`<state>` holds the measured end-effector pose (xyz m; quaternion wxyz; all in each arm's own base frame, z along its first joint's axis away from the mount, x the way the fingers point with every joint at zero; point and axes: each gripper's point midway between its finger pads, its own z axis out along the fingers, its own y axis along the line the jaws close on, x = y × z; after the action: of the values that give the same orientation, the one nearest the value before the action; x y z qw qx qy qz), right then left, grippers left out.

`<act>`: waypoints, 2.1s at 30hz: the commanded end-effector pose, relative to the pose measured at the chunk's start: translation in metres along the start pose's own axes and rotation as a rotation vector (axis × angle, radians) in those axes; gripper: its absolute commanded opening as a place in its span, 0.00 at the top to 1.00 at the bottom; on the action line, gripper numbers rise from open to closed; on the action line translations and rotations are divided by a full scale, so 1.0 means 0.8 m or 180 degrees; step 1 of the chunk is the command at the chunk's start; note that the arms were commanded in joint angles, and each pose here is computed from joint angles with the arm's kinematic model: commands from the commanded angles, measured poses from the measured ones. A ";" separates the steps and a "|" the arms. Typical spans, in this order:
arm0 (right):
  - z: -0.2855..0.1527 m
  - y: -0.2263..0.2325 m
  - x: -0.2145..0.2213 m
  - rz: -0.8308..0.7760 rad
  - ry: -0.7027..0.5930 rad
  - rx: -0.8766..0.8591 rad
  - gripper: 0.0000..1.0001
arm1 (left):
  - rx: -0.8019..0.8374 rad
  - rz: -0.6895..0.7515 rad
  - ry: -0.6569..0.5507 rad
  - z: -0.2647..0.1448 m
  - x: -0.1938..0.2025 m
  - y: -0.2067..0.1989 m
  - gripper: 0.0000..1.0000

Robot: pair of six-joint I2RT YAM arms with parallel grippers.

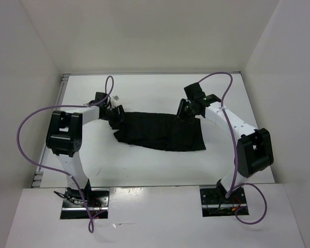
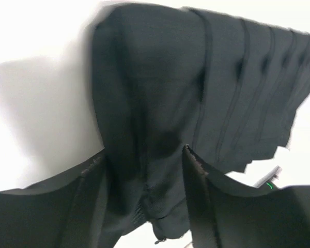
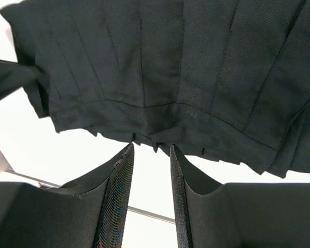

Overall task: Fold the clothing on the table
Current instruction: Fold the skirt

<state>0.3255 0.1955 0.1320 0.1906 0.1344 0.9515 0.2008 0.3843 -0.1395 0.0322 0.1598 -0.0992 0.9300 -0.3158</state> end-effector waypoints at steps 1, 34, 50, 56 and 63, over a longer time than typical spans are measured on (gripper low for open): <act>-0.007 -0.001 -0.006 0.0008 -0.0116 0.0015 0.60 | 0.0055 -0.0179 0.0512 0.031 0.063 0.006 0.43; 0.176 0.019 0.049 -0.0296 0.0775 -0.0132 1.00 | 0.0373 0.0077 0.0236 -0.029 0.021 -0.086 1.00; 0.192 0.168 0.078 -0.0758 0.1056 -0.1063 1.00 | 0.1251 0.0489 -0.0097 -0.135 -0.007 -0.247 1.00; 0.146 0.161 0.048 -0.0740 0.0776 -0.1083 0.91 | 0.1113 0.0399 -0.0015 -0.113 0.001 -0.223 1.00; 0.056 0.135 0.007 -0.0517 0.0345 -0.1080 0.69 | 0.1042 0.0401 0.0079 -0.097 0.007 -0.209 1.00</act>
<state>0.3535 0.3261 0.0800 0.1137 0.0015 0.9374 0.3292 0.3647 -0.2248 0.1957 0.1844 -0.0207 0.8764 -0.4443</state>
